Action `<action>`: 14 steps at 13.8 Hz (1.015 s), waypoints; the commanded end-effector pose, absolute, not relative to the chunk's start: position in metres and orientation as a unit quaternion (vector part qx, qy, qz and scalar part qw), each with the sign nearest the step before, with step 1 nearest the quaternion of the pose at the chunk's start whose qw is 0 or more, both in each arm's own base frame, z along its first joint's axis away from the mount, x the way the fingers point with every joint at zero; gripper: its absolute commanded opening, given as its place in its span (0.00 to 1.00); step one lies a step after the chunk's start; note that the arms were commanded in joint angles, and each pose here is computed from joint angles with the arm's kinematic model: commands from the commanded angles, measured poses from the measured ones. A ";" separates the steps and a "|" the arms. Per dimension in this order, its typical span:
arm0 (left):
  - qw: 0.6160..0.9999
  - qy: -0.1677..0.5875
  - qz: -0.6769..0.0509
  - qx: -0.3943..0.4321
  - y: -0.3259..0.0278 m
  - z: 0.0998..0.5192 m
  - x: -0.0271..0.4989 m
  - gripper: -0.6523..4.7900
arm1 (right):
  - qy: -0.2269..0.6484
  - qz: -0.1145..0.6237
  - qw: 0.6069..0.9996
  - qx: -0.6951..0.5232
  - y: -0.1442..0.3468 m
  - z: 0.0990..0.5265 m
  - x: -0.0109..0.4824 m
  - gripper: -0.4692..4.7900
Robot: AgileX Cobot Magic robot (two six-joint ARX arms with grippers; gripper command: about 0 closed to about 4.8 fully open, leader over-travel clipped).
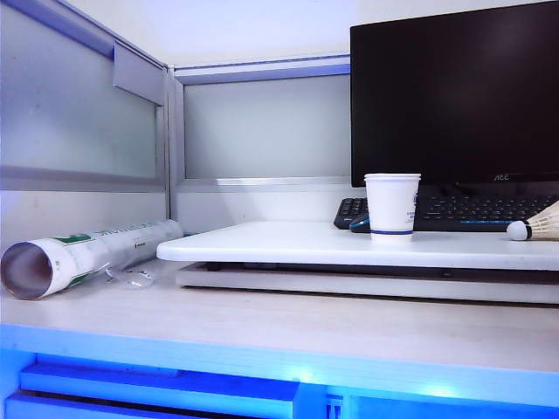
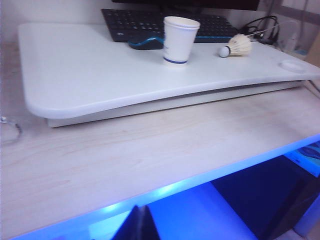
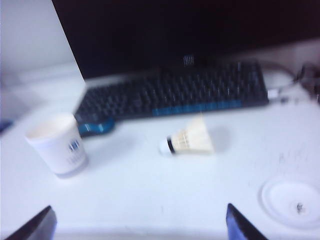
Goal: Pick up the badminton from the table and put it into the white paper cup.
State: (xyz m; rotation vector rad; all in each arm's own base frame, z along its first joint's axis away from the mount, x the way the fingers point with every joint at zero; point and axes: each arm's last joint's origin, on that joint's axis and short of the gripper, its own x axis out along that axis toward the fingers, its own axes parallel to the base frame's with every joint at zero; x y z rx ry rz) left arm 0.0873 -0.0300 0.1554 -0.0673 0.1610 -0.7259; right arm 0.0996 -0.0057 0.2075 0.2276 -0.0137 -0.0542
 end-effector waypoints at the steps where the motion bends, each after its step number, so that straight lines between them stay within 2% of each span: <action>1: 0.923 0.091 -0.371 -0.038 -0.031 0.154 0.086 0.11 | 0.027 -0.030 0.994 0.099 -0.008 0.221 0.139 0.96; 2: 0.923 0.090 -0.371 -0.038 -0.031 0.154 0.086 0.11 | 0.049 -0.029 0.994 0.094 -0.009 0.229 0.163 0.96; 4: 0.923 0.090 -0.371 -0.038 -0.031 0.154 0.086 0.11 | 0.118 -0.038 0.988 0.088 -0.028 0.239 0.257 0.96; 6: 0.923 0.091 -0.371 -0.038 -0.031 0.154 0.086 0.11 | 0.131 -0.044 0.986 0.096 -0.045 0.237 0.280 0.96; 8: 0.923 0.091 -0.371 -0.038 -0.031 0.154 0.086 0.11 | 0.146 -0.024 0.980 0.133 -0.083 0.231 0.316 0.96; 14: 0.924 0.090 -0.371 -0.038 -0.031 0.154 0.086 0.11 | 0.172 0.042 0.966 0.186 -0.101 0.214 0.341 0.96</action>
